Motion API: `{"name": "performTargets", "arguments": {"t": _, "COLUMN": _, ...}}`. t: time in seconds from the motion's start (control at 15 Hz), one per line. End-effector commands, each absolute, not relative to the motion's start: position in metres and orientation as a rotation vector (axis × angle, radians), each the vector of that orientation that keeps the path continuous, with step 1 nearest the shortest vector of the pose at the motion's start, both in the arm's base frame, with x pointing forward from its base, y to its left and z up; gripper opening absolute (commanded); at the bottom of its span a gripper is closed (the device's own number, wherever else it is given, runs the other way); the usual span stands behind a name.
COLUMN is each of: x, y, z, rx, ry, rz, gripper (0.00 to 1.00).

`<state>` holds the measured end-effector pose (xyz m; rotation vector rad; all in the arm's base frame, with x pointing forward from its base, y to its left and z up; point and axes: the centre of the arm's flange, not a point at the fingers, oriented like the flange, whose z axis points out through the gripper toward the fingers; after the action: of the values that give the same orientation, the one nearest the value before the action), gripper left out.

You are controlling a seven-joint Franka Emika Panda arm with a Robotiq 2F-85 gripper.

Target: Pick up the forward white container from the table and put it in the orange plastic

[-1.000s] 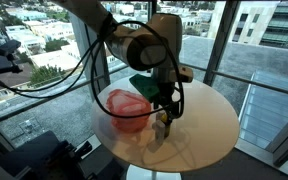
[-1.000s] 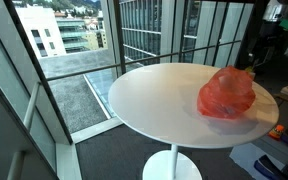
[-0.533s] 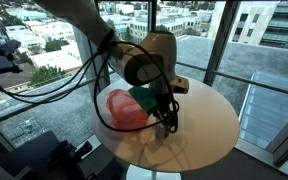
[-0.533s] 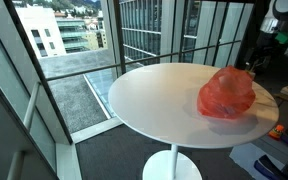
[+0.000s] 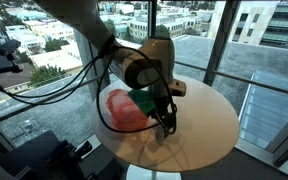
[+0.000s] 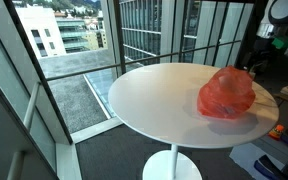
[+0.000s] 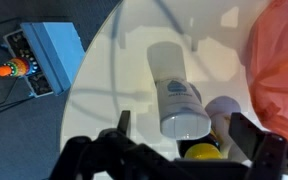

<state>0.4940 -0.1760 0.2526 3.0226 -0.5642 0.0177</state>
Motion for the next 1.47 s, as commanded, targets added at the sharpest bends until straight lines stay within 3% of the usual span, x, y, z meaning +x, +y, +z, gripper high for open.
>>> {"name": "performTargets", "arguments": {"t": 0.0, "x": 0.504, "y": -0.175, "z": 0.247, "rx": 3.026, "ry": -0.56, "rz": 0.024, "gripper": 1.0}}
{"name": "performTargets", "arguments": {"t": 0.53, "x": 0.517, "y": -0.179, "z": 0.236, "rx": 3.013, "ry": -0.565, "rz": 0.016, "gripper": 1.0}}
{"name": "performTargets", "arguments": {"t": 0.6, "x": 0.518, "y": -0.18, "z": 0.236, "rx": 3.012, "ry": -0.564, "rz": 0.016, "gripper": 0.8}}
{"name": "performTargets", "arguments": {"t": 1.07, "x": 0.52, "y": -0.18, "z": 0.238, "rx": 3.003, "ry": -0.56, "rz": 0.014, "gripper": 0.27}}
{"name": "performTargets", "arguments": {"t": 1.4, "x": 0.514, "y": -0.172, "z": 0.263, "rx": 3.003, "ry": -0.555, "rz": -0.002, "gripper": 0.27}}
